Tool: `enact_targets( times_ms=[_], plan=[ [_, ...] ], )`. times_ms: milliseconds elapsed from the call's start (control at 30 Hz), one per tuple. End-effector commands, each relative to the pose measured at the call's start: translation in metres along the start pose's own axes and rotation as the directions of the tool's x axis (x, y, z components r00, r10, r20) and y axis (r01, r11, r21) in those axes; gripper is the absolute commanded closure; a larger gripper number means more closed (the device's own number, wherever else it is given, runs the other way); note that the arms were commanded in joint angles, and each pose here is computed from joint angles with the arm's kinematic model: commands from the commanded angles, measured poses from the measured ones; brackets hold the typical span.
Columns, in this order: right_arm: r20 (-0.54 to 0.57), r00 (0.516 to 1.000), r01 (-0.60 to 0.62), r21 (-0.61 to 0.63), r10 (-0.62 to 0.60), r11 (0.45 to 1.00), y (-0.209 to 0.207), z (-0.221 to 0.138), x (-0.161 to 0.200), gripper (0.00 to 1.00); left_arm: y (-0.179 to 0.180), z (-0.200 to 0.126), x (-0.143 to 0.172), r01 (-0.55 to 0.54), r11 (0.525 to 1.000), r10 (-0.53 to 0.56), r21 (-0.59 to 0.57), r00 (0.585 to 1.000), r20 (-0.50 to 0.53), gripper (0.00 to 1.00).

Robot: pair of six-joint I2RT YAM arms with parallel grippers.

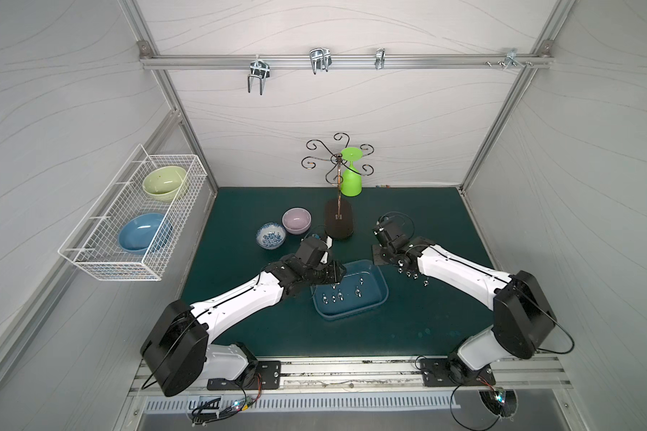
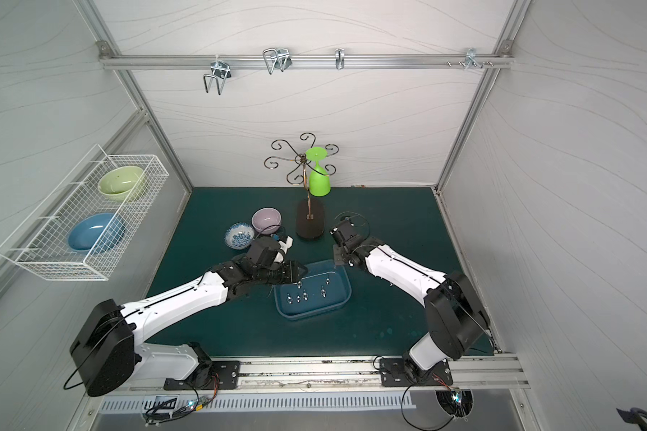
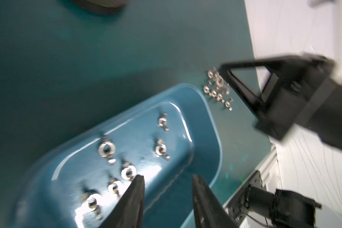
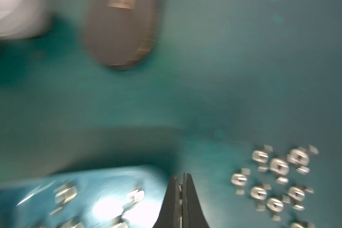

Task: Take out the wing nut from the storage box
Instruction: Place the wing nut at the center of the board.

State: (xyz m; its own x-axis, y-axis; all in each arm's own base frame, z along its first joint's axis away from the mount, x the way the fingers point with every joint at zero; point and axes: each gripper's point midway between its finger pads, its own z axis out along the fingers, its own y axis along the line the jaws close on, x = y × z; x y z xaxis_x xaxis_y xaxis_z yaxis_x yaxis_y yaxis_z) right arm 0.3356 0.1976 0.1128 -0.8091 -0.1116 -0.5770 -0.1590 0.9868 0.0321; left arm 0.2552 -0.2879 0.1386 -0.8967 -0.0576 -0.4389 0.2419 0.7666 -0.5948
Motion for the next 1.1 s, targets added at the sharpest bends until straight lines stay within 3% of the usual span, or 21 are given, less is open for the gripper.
enact_targets(
  times_ms=[0, 200, 467, 767, 1067],
  plan=[
    [-0.044, 0.998, -0.055, 0.002, 0.055, 0.999, -0.019, 0.019, 0.006, 1.00, -0.041, 0.014, 0.001, -0.073, 0.991, 0.076, 0.112, 0.997, -0.019, 0.57],
    [-0.104, 0.988, -0.119, -0.008, 0.117, 0.993, -0.034, 0.050, 0.015, 1.00, -0.057, 0.032, 0.018, -0.079, 0.987, 0.089, 0.141, 0.994, -0.065, 0.57],
    [-0.173, 0.976, -0.133, 0.026, 0.136, 0.991, -0.037, 0.073, 0.036, 1.00, -0.051, 0.028, 0.018, -0.094, 0.989, 0.100, 0.113, 0.994, -0.051, 0.56],
    [-0.196, 0.971, -0.134, 0.042, 0.140, 0.990, -0.041, 0.079, 0.048, 1.00, -0.042, 0.026, 0.024, -0.094, 0.991, 0.099, 0.091, 0.993, -0.058, 0.55],
    [-0.221, 0.967, -0.123, 0.043, 0.130, 0.991, -0.040, 0.083, 0.054, 0.92, -0.037, 0.023, 0.022, -0.096, 0.993, 0.099, 0.065, 0.994, -0.041, 0.54]
  ],
)
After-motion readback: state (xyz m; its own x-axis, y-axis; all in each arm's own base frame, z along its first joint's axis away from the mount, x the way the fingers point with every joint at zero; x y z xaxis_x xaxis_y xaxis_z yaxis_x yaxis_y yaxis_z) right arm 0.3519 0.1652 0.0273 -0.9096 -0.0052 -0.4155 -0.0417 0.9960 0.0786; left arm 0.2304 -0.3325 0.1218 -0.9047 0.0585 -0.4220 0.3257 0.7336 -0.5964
